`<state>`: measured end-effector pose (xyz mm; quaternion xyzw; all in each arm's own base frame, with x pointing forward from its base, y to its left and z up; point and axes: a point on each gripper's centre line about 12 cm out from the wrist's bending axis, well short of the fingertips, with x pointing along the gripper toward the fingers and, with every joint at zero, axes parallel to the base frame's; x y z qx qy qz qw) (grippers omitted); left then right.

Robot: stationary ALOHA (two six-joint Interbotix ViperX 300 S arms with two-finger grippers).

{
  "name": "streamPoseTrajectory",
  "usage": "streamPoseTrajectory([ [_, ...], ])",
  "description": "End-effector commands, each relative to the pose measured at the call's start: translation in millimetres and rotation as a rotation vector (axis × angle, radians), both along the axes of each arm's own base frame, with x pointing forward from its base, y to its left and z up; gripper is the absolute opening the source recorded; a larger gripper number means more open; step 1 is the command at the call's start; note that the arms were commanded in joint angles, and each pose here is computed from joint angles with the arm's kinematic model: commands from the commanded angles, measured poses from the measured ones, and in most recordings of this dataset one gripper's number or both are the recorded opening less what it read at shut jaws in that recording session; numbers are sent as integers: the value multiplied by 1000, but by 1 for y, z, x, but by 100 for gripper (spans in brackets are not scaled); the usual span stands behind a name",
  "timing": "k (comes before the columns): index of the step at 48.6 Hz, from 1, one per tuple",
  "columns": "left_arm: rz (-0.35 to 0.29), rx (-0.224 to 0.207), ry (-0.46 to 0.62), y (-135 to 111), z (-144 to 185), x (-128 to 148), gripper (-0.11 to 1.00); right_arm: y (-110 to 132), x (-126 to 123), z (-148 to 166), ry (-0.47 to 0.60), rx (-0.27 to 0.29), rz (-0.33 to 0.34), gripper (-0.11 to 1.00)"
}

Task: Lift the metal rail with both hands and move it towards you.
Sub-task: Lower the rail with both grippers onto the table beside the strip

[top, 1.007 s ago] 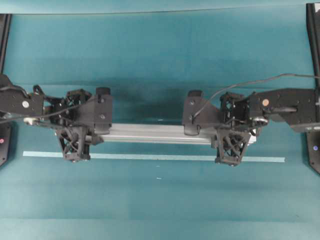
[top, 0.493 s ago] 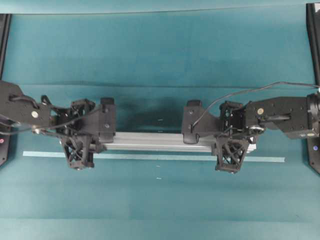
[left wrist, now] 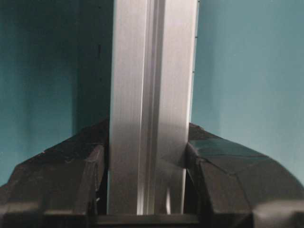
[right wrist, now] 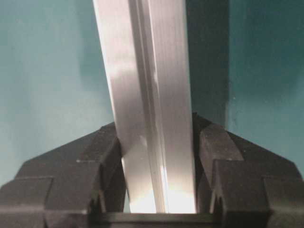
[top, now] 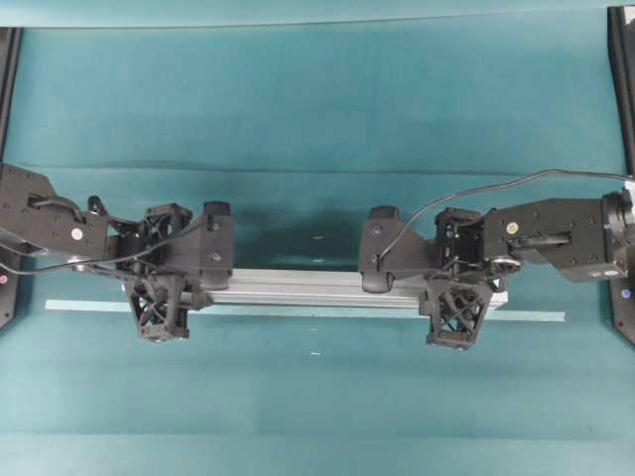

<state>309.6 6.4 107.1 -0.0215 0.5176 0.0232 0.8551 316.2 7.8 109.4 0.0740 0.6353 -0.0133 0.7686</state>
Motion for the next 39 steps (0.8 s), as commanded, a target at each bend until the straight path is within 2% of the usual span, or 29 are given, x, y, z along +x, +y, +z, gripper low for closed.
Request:
streamPoseTrajectory([
  [1,53,-24,-22,3,3,4,31,4,4,4,-24,7,-3,40],
  [39,50,-24,-13,2,-2,4,31,-2,9,-4,-48,-4,-13,40],
])
